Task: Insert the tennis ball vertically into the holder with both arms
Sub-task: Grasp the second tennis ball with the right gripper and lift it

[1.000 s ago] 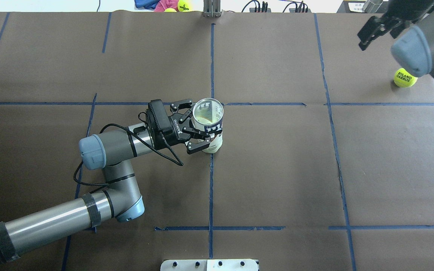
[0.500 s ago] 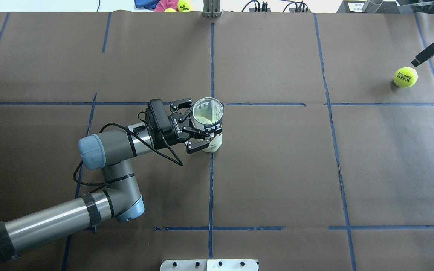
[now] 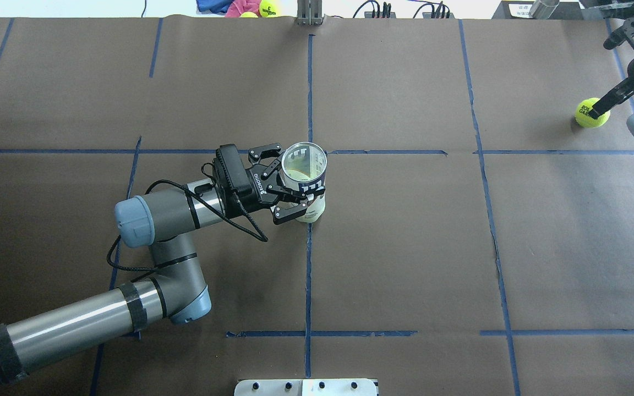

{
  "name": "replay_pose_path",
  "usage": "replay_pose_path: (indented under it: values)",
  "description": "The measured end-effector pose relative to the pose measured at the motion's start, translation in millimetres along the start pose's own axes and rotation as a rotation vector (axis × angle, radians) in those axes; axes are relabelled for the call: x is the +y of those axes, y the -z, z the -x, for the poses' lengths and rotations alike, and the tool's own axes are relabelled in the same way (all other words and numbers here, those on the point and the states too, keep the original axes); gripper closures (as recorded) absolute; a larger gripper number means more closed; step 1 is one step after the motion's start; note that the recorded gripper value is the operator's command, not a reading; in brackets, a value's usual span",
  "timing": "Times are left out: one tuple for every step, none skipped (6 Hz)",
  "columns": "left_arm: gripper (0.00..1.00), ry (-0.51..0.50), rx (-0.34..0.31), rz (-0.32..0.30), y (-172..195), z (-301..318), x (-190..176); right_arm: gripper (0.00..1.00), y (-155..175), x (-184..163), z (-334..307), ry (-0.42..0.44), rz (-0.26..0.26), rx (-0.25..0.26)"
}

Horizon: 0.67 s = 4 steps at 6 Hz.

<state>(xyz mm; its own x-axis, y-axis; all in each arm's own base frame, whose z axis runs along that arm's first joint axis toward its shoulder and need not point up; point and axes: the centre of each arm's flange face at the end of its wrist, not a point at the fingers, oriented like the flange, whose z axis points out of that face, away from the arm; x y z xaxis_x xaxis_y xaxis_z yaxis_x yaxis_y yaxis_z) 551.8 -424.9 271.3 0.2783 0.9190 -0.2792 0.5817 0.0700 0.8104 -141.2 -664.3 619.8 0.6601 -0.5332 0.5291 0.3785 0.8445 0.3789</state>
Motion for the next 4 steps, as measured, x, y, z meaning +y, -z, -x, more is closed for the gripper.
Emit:
replay_pose_path:
  values:
    - [0.2,0.0,0.0,0.0,0.0,0.0,0.0,0.01,-12.2,-1.0,5.1,0.009,0.021,0.015]
    - [0.2,0.0,0.0,0.0,0.0,0.0,0.0,0.02,-24.4,-3.2,6.6,0.014,0.045,0.041]
    - [0.2,-0.001,-0.001,0.0,0.0,0.0,-0.1,0.24,-33.7,-5.4,6.8,0.018,0.064,0.066]
    - [0.2,-0.001,-0.001,0.0,0.0,0.1,-0.1,0.6,-40.7,-5.6,6.7,0.023,0.079,0.089]
